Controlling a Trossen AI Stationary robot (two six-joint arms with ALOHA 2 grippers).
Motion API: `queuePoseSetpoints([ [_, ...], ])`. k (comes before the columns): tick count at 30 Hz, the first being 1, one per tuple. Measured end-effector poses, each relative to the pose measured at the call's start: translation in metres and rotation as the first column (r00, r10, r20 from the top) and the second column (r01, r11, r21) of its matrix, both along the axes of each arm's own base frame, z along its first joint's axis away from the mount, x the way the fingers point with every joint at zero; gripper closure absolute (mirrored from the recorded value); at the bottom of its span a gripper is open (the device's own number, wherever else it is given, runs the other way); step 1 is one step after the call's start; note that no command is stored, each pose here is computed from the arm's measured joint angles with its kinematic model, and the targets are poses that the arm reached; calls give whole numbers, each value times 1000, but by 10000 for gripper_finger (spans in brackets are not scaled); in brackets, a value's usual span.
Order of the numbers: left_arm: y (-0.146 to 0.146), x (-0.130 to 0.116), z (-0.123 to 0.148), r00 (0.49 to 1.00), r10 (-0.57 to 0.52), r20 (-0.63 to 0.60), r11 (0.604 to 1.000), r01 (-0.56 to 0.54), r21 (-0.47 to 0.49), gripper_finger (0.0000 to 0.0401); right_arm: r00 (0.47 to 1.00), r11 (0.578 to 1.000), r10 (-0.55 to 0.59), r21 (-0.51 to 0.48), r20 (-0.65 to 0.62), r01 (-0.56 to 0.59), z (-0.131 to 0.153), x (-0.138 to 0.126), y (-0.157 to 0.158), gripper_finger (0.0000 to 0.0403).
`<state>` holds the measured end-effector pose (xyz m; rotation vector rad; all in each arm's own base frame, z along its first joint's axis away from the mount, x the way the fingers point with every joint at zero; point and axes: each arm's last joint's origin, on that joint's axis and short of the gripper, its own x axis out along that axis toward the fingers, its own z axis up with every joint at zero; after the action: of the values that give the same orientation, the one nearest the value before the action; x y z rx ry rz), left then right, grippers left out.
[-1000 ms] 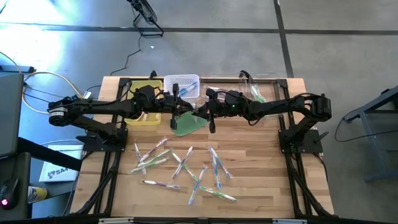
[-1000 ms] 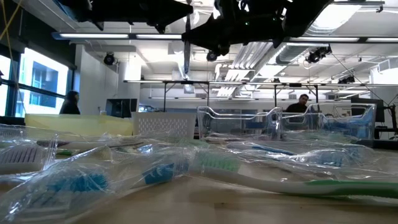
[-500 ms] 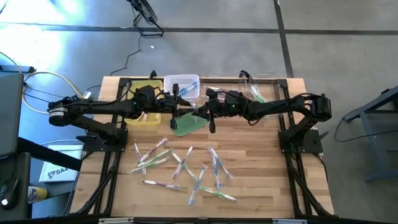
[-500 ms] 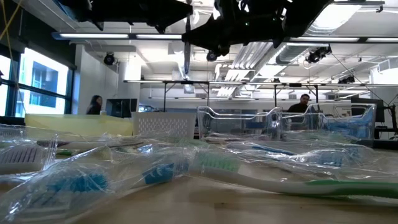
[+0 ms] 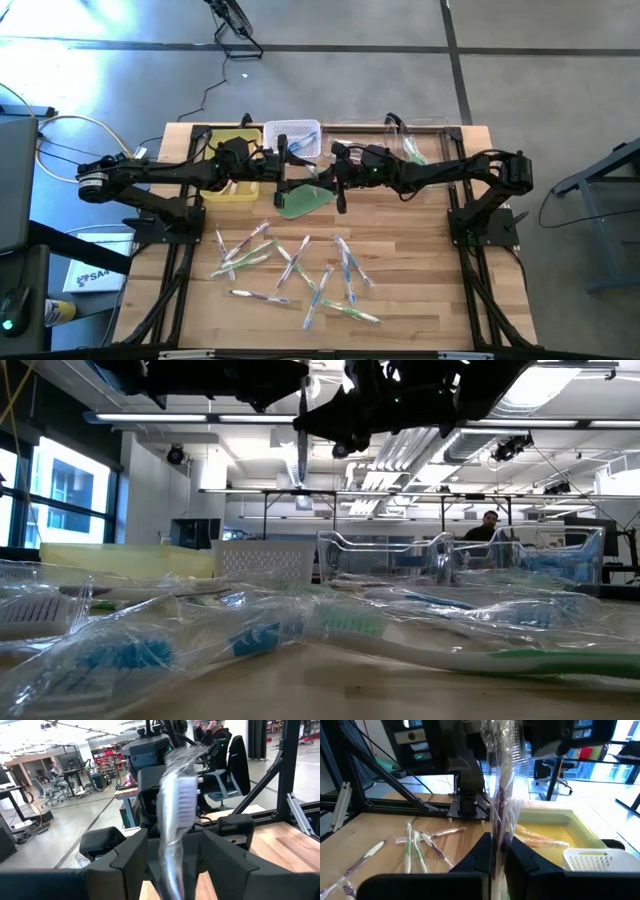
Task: Pick & Place Toothbrushes
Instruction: Put the violet toothbrush into the left transparent bin
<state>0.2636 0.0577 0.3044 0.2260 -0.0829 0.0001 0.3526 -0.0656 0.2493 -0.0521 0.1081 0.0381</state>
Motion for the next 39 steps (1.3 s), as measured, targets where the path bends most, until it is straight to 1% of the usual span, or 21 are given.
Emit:
queuePoseSetpoints([
  [6, 3, -4, 3, 1000, 12, 5, 1000, -12, 14, 219, 998, 999, -34, 4, -52, 34, 2, -8, -10, 387],
  [8, 6, -8, 3, 1000, 22, -15, 1000, -22, 11, 219, 996, 999, -54, -8, -65, 54, 6, -12, -13, 387],
  [10, 11, -13, 4, 998, 43, -37, 999, -43, 6, 219, 991, 995, -100, -35, -86, 97, 10, -17, -16, 387],
  [13, 14, -20, 6, 997, 58, -56, 998, -58, 1, 219, 975, 979, -184, -109, -123, 172, 14, -26, -20, 387],
  [16, 17, -22, 6, 995, 65, -71, 998, -66, -8, 219, 945, 950, -287, -177, -159, 259, 13, -30, -29, 387],
  [19, 16, -22, 6, 996, 63, -66, 998, -64, -13, 219, 913, 927, -355, -201, -202, 316, 9, -36, -43, 387],
  [22, 16, -22, 5, 996, 52, -73, 998, -54, -18, 219, 889, 915, -390, -203, -238, 347, 5, -42, -56, 387],
  [26, 14, -24, 5, 996, 2, -92, 1000, -4, -24, 219, 849, 891, -448, -222, -280, 397, 0, -52, -76, 387],
  [30, 12, -28, 8, 996, -1, -89, 1000, -1, -23, 219, 807, 862, -503, -245, -309, 444, -2, -64, -98, 387],
  [34, 12, -30, 9, 996, -1, -91, 1000, -1, -24, 219, 764, 839, -544, -238, -347, 489, -6, -79, -118, 387],
  [37, 12, -30, 8, 995, -1, -101, 1000, -1, -27, 219, 721, 821, -570, -233, -393, 522, -10, -91, -132, 387],
  [39, 12, -30, 7, 994, 0, -109, 1000, -2, -19, 219, 714, 828, -556, -212, -426, 519, -13, -98, -138, 387],
])
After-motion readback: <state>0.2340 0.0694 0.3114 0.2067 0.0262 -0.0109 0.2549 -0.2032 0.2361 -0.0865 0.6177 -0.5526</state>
